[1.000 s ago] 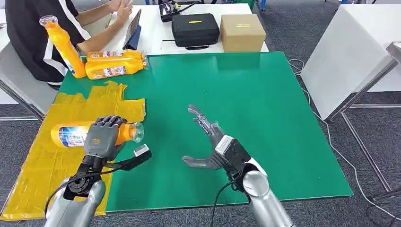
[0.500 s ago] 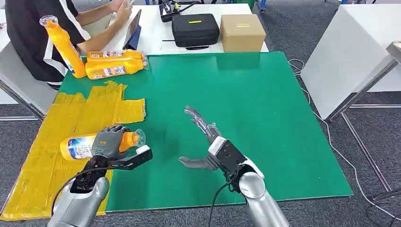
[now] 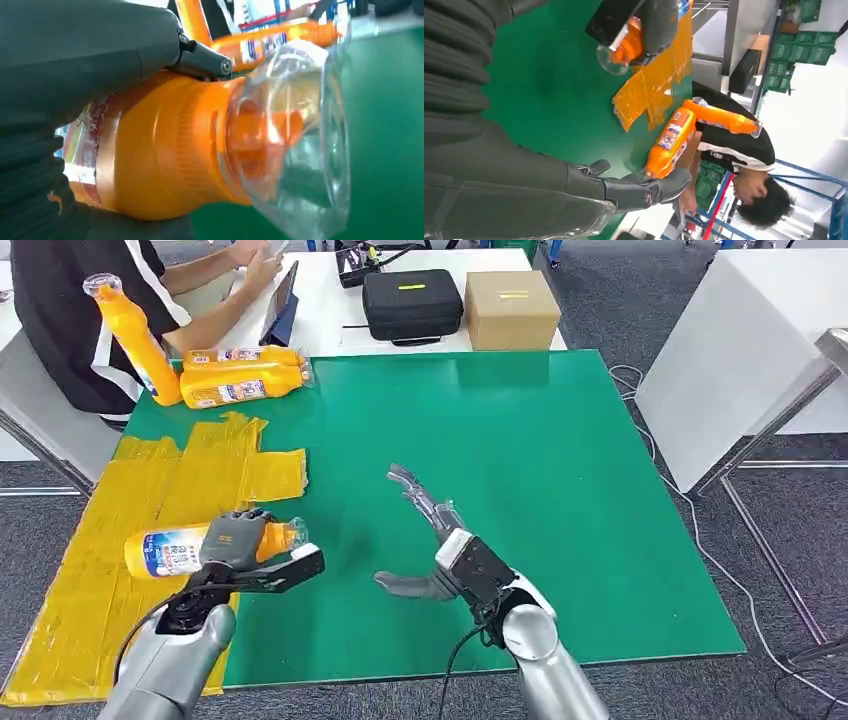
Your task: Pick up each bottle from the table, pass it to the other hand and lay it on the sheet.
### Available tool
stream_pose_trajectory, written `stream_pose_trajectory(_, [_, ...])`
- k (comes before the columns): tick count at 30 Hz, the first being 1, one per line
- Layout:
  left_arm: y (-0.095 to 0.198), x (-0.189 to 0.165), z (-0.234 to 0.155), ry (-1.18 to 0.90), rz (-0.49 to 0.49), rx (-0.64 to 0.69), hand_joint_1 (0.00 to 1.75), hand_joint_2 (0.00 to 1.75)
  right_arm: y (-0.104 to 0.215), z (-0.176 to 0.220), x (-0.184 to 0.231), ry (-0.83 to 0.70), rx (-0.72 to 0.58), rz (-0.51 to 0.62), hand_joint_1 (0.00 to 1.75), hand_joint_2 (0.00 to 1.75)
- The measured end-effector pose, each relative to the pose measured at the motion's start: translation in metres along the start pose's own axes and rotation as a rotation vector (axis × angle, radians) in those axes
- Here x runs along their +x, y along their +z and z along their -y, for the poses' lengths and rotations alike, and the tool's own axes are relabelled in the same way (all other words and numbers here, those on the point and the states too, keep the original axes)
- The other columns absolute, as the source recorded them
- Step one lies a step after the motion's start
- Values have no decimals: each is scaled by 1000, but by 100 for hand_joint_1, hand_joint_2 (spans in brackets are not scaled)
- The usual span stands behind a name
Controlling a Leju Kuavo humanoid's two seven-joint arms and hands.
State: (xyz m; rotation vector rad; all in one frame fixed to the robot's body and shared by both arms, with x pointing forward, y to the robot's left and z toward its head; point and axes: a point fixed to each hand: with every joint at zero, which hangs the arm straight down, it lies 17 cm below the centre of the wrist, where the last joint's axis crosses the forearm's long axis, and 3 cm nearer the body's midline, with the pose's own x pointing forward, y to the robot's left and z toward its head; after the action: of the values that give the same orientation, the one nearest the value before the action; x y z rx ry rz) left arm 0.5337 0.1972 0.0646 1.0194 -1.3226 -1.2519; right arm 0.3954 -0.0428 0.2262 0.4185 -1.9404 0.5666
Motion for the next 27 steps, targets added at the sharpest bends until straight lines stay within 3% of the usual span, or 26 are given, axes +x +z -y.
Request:
stream_pose_trajectory(4, [-1,-2,13,-25,-7,-60,99,175,3,-2,-3,-5,0,-9,0,175])
stream_pose_trajectory(5, [-2,-2,14,-26,-7,-65,51,175,3,-2,-3,-6,0,-10,0,175])
stream_pose_trajectory(6, [-3,-2,14,-28,-7,-69,14,0,4,-3,-4,-7,0,-12,0,175])
stream_pose_trajectory(7, [-3,-2,15,-29,-8,-73,0,0,4,-3,-4,-8,0,-13,0,175])
stream_pose_trajectory(27, [0,-14,38,-62,-49,-181,0,0,28,-15,-23,-43,-20,-60,0,175])
